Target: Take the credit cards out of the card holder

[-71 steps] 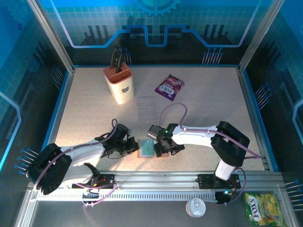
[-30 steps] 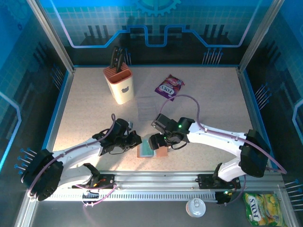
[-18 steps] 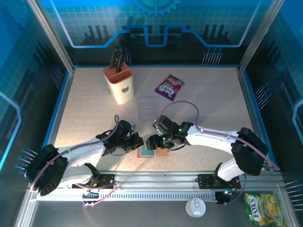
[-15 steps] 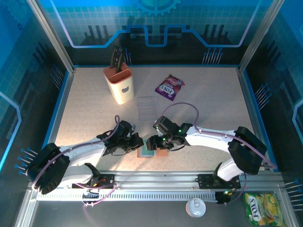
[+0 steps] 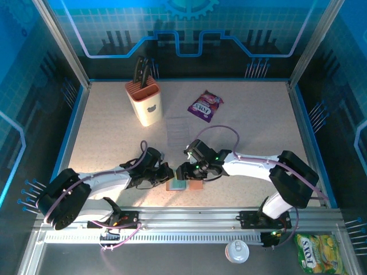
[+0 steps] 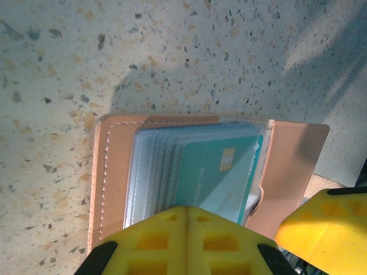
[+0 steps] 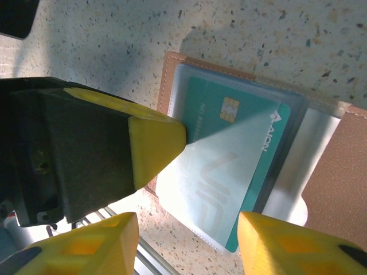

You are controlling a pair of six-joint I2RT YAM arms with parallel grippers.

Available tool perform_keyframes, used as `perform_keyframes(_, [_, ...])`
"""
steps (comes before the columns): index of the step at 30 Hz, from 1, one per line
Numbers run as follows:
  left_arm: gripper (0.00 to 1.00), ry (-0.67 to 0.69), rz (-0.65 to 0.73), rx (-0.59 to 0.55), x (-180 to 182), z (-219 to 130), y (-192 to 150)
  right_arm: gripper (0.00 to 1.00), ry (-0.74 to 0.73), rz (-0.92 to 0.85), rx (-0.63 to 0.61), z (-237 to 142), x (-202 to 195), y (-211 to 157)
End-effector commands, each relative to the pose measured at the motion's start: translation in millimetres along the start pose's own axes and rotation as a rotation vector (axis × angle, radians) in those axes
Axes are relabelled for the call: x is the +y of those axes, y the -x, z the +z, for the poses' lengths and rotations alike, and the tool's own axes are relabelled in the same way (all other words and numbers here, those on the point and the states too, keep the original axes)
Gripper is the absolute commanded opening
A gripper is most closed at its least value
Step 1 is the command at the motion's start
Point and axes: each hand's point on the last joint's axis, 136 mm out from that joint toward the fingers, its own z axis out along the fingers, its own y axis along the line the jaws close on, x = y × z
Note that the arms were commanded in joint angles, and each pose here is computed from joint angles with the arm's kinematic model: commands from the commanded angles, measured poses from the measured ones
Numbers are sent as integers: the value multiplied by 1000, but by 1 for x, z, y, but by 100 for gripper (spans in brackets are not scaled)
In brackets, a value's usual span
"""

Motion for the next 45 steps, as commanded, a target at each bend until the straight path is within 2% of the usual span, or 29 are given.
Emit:
perform_keyframes(1, [1,39,-11,3,15,3,-5,50,9,11,11,4,-1,2])
perform_keyframes(14, [1,51,-9,-1,19,1,-6,48,20,33,41,16,-3,-1])
perform_keyframes(21, [1,56,-11,3,21,2,-7,44,27,43,52,21,-4,-2])
perform_keyframes(28, [1,56,-13,3,22,2,-7,43,-58,56,53,22,-24,-7])
perform_keyframes(37, [2,52,-9,2,19,1,-6,43,-93,53,38,14,-31,-9])
perform_keyframes(41, [4,41,4,1,12,0,-4,42,-92,45,26,9,-28,-7])
perform_keyframes(45, [10,21,18,-10,4,-5,-2,42,-79,38,14,4,-23,-5])
